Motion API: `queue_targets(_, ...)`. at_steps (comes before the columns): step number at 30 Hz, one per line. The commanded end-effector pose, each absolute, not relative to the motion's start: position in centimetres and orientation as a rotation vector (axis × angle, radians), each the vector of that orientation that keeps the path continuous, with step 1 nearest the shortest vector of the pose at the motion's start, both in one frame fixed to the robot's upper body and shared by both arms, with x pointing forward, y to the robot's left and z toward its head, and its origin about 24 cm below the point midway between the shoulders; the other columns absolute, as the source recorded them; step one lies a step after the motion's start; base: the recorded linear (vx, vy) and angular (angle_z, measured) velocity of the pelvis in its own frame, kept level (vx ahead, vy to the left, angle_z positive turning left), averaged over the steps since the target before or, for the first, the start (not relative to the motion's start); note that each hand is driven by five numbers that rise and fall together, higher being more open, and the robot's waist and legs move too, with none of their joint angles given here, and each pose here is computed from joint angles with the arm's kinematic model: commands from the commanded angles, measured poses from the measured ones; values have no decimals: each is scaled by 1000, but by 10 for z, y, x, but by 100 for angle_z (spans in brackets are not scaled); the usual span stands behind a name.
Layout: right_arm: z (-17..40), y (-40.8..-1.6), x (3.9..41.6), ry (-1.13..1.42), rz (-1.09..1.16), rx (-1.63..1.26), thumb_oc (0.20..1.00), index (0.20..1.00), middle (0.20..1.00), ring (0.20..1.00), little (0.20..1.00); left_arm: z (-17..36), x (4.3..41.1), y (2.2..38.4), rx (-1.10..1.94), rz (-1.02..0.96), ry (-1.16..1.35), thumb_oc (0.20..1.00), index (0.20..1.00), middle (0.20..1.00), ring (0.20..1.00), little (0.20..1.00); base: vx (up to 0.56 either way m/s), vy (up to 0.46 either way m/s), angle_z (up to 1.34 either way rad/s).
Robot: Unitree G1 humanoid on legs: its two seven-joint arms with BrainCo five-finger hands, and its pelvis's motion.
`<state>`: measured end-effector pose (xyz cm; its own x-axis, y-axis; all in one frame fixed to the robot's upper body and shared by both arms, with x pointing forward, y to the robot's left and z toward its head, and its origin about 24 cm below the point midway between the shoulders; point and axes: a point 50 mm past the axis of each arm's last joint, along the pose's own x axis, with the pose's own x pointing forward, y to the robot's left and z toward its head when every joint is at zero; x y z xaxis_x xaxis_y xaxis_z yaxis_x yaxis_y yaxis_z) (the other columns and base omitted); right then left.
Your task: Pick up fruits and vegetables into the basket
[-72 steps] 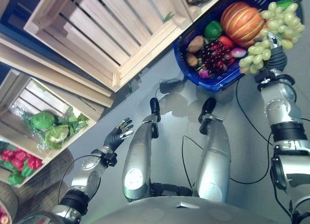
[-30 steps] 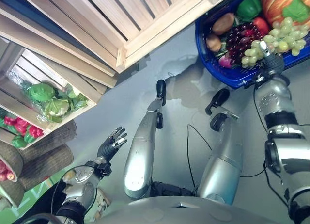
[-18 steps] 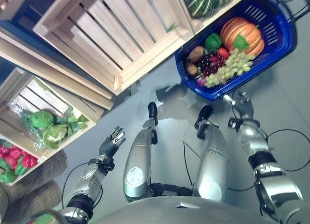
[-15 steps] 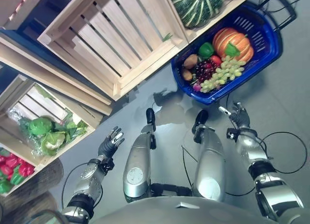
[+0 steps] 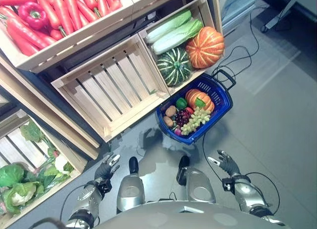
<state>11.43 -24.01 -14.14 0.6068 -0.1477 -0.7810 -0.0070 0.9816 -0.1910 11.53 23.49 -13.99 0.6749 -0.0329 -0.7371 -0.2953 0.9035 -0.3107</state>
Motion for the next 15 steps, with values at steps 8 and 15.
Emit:
queue_targets(8, -157, -220, 105, 1061, -52, -70, 1000, 1000, 1000, 1000, 1000, -151, 105, 220, -458, 44, 958, 1000, 1000, 1000, 1000, 1000, -37, 58, -12)
queue_targets(15, -164, -214, 91, 1195, -21, -3, 1000, 1000, 1000, 1000, 1000, -157, 98, 213, -486, 50, 1025, 1000, 1000, 1000, 1000, 1000, -26, 40, -7)
